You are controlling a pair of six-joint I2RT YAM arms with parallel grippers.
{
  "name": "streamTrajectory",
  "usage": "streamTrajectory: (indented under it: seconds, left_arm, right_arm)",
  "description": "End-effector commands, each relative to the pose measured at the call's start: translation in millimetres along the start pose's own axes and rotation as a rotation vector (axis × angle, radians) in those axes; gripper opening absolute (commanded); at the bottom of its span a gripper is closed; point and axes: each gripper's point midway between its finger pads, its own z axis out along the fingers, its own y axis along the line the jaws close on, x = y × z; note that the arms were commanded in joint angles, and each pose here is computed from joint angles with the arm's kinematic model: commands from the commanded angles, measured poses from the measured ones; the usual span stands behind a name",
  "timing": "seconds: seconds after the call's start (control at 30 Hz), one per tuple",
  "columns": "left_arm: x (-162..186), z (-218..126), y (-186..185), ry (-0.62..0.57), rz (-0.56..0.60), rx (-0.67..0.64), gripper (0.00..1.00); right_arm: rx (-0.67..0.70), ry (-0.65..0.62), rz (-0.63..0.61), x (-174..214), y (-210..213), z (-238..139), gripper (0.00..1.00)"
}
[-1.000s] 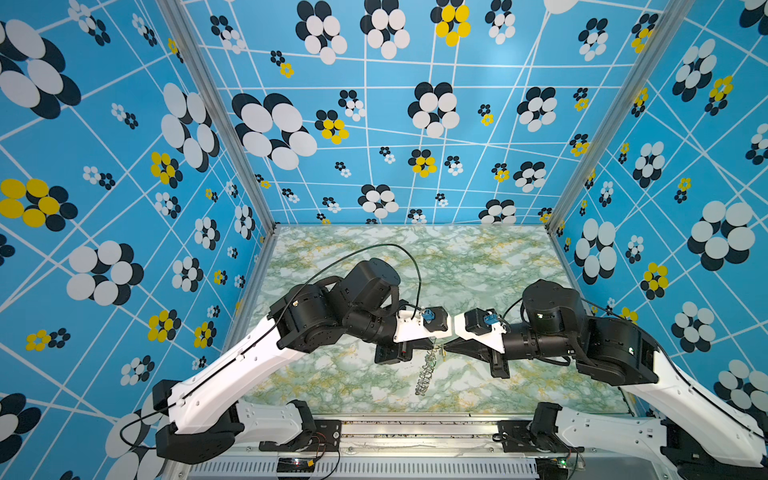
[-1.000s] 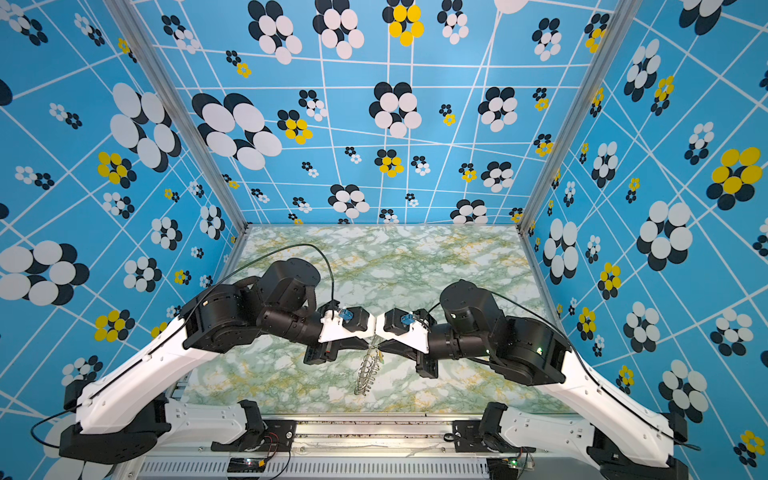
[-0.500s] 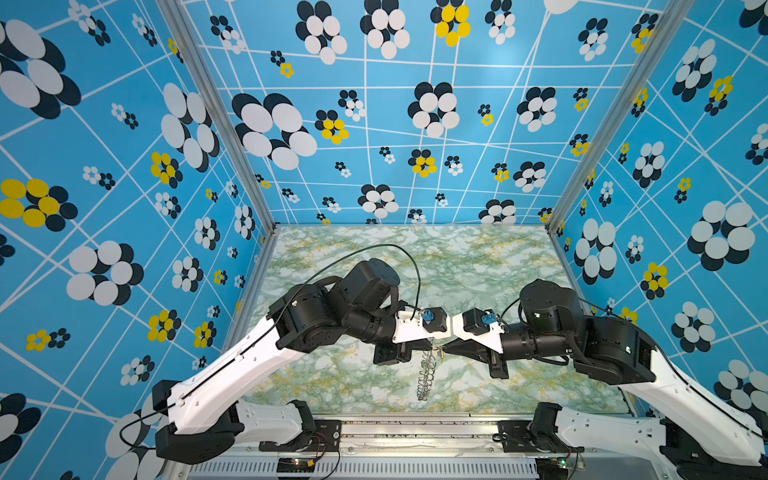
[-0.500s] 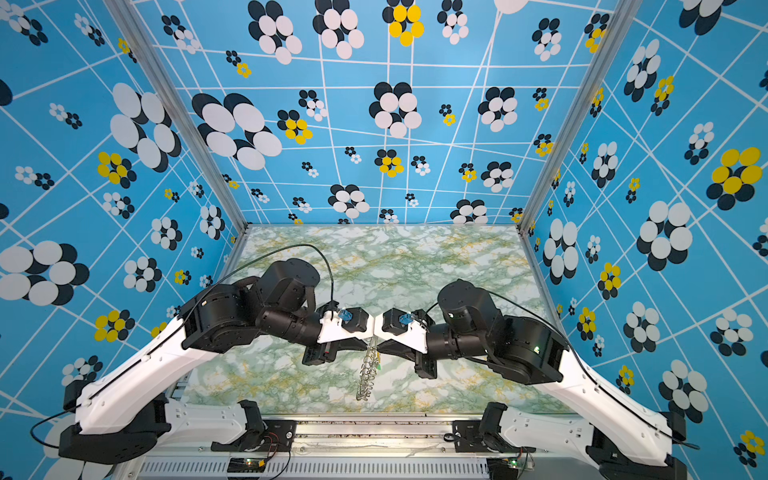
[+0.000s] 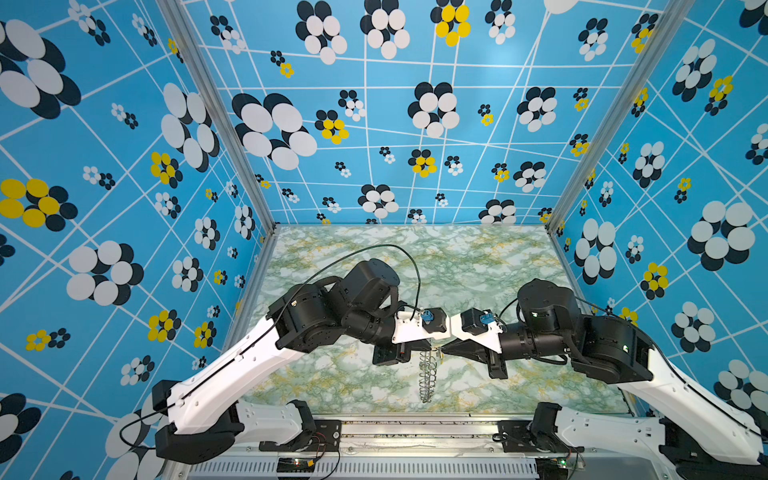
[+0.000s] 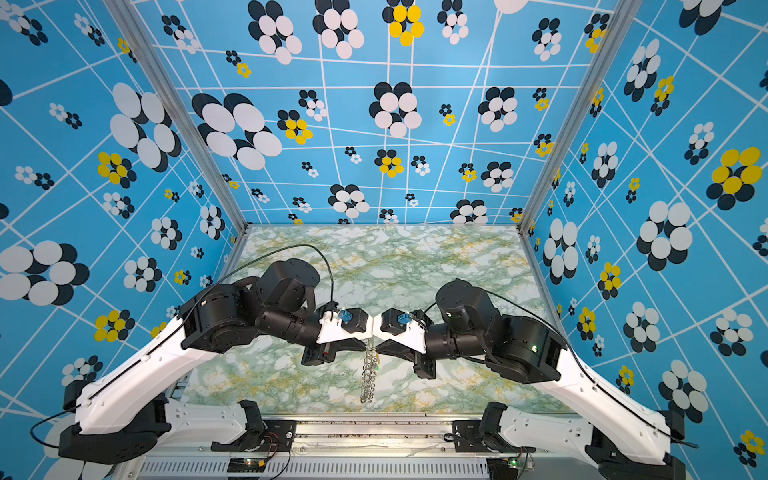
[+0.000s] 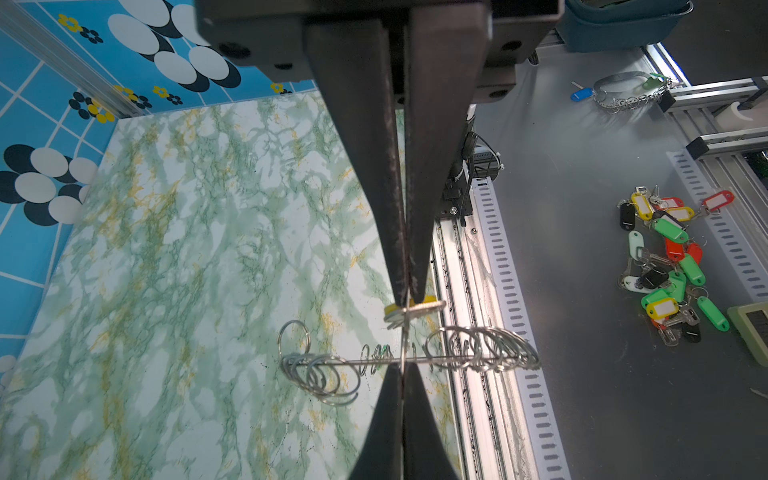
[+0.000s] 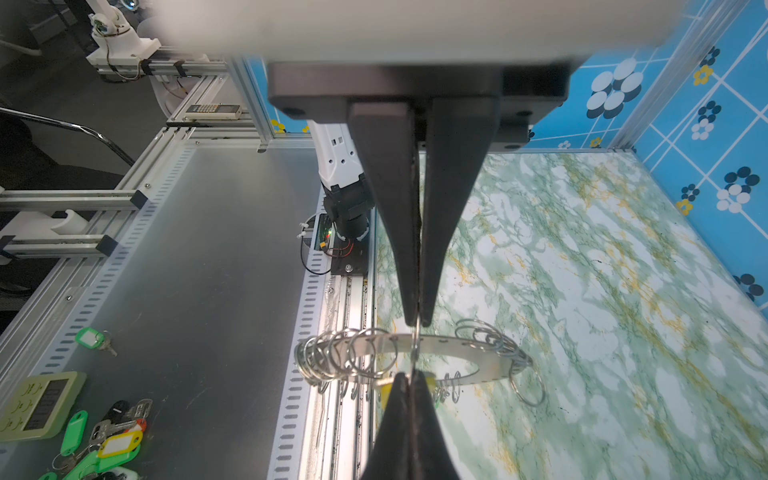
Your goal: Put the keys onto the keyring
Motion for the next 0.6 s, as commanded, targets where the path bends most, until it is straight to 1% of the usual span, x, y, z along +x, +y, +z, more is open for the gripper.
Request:
streamTrajectory:
  seconds: [0.0, 0.57]
  left_arm:
    - [-36.4, -16.8, -1.0, -0.136, 0.063, -0.017, 0.00]
    - [-40.1, -16.6, -3.5, -0.150, 0.064, -0.003, 0.00]
  right_arm:
    - [-0.029, -0.003, 0.008, -1.2, 2.5, 7.9, 0.00]
    - [0.014, -0.004, 0.017, -1.9, -5.6, 9.2, 0.00]
